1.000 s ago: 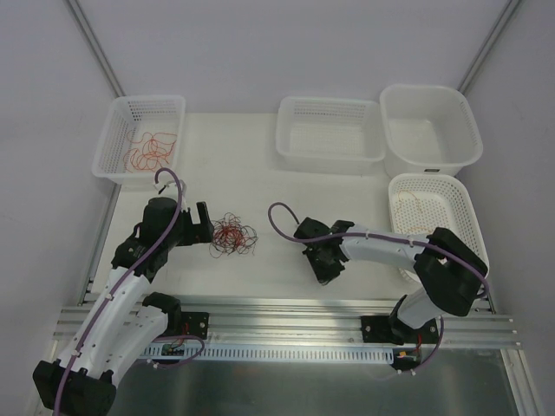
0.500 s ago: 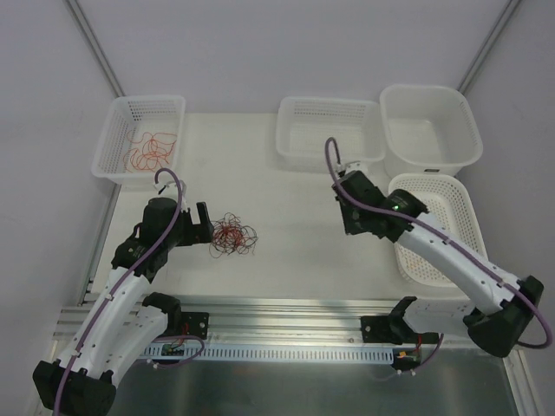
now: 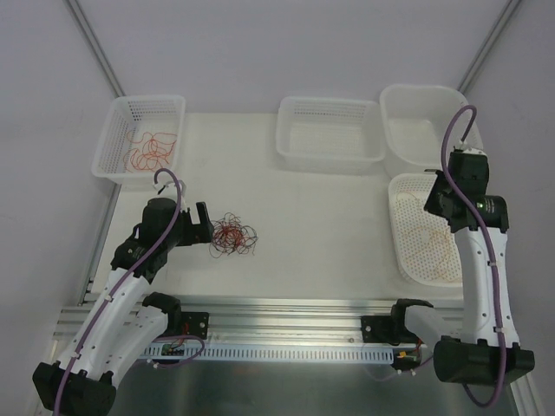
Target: Untangle the cables
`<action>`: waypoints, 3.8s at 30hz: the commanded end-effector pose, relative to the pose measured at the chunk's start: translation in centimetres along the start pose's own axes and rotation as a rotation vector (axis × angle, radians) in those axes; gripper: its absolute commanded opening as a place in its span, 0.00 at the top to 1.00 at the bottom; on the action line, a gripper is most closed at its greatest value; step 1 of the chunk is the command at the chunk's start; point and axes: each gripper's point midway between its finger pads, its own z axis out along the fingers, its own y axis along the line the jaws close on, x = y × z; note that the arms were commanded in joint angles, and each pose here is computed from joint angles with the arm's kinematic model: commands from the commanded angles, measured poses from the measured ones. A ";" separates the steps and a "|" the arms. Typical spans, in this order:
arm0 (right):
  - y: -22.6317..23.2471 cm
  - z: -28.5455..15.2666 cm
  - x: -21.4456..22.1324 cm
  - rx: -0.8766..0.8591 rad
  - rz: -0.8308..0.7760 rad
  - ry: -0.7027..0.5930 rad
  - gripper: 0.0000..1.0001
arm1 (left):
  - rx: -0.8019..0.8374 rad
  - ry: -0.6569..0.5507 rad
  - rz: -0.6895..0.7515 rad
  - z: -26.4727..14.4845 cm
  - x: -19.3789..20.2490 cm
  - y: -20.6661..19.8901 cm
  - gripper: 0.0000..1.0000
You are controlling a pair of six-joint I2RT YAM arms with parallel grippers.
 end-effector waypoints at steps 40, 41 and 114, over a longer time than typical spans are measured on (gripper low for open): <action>24.6 -1.4 9.5 -0.926 -0.274 0.154 0.15 | 0.069 0.253 -0.174 3.7 2.4 -3.0 0.04; 25.3 -1.7 9.7 -0.936 -0.293 0.148 0.15 | 0.067 0.272 -0.186 4.1 2.7 -3.1 0.05; 28.0 -6.2 4.6 -1.046 -0.372 0.041 0.99 | -0.027 0.404 -0.349 6.6 6.4 -4.1 1.00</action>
